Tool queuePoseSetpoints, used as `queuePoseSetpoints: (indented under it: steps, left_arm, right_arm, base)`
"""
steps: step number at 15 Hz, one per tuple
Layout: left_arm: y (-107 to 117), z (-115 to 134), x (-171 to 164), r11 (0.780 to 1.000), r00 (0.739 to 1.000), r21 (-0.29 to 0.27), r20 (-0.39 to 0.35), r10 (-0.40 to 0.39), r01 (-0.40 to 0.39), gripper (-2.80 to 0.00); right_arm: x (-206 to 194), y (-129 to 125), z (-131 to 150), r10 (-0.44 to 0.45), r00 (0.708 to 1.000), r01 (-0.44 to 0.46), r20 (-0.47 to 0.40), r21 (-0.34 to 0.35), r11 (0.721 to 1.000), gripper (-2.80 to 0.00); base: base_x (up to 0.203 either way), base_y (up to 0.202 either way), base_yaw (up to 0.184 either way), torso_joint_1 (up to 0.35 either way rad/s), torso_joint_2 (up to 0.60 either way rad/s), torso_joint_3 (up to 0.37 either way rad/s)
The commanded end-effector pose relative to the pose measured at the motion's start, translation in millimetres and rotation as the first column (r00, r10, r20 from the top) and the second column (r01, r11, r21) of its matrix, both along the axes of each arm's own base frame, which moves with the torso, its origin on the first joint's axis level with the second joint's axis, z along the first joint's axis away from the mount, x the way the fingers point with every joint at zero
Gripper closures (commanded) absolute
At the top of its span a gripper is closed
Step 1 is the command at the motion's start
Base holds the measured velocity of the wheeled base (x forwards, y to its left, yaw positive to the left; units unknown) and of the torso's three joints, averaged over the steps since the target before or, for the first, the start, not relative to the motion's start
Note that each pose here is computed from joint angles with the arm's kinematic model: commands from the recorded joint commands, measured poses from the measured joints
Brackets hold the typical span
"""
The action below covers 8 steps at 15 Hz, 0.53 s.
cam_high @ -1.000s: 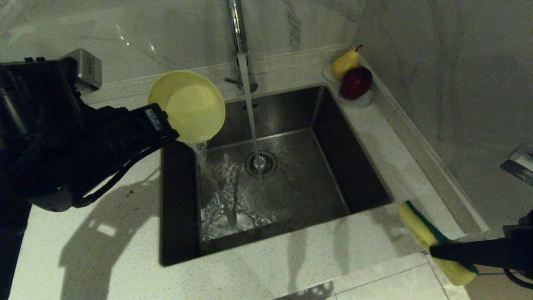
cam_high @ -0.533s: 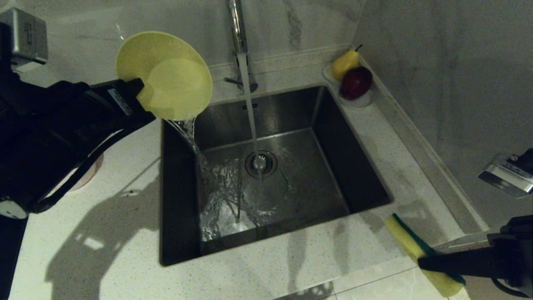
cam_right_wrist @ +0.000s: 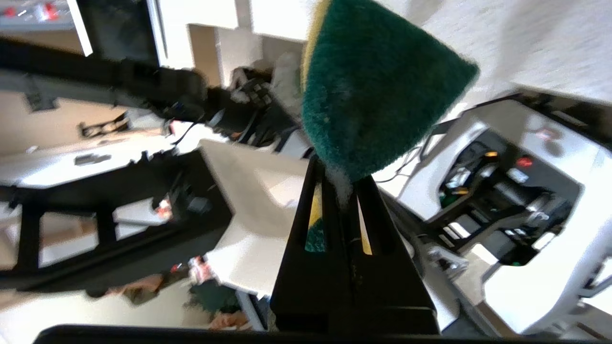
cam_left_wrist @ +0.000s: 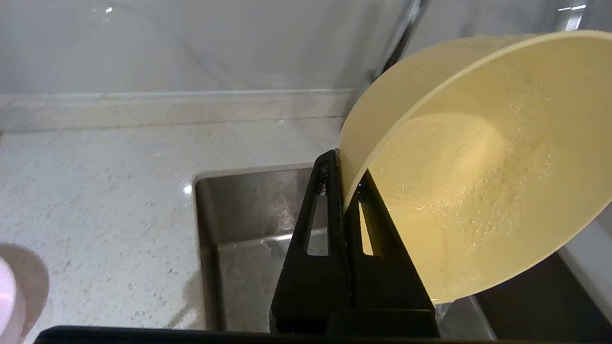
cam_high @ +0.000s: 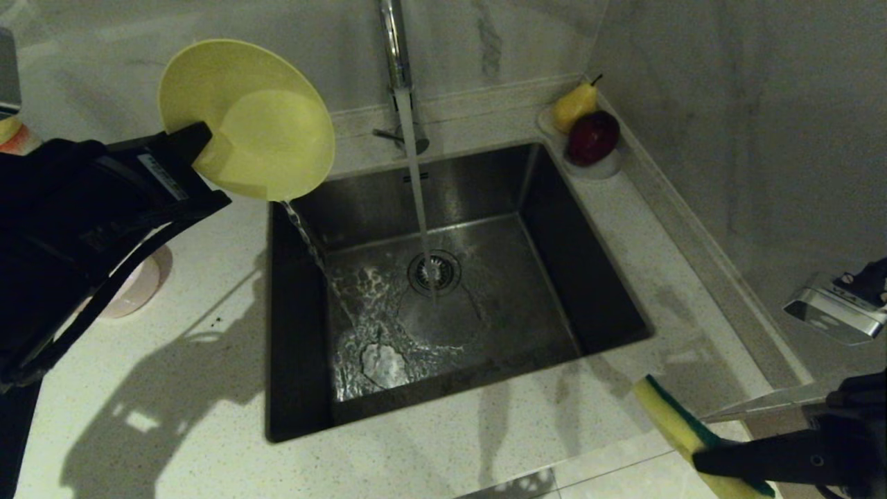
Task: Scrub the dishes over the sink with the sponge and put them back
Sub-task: Wash the bowl, then wipe the bowl
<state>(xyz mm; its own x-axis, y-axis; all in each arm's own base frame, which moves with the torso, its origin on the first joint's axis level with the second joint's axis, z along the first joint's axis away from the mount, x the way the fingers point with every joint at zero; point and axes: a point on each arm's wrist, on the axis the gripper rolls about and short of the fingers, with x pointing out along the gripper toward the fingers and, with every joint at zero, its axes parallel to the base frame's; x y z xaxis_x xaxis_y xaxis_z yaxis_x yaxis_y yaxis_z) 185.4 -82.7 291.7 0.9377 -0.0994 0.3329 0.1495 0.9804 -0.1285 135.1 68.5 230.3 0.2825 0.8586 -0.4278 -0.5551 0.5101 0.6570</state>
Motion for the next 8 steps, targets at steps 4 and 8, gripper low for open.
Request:
queuePoseSetpoints:
  steps: [4, 8]
  left_arm:
    - [-0.7, -4.6, -1.5, 0.997, 0.994, 0.053, -0.095, -0.048, 0.054, 0.0]
    - [-1.1, -25.1, -1.0, 0.992, 0.845, 0.084, -0.535, -0.031, 0.09, 0.0]
  right_arm:
    - [-2.1, 0.0, 0.4, 0.016, 1.0, -0.016, 0.011, 0.014, 1.0, 0.0]
    - [3.0, 3.8, 23.5, 0.066, 0.995, -0.072, 0.075, 0.071, 0.995, 0.0]
  base:
    - [0.0, 0.0, 0.0, 0.0, 0.0, 0.0]
    - [0.0, 0.0, 0.0, 0.0, 0.0, 0.0]
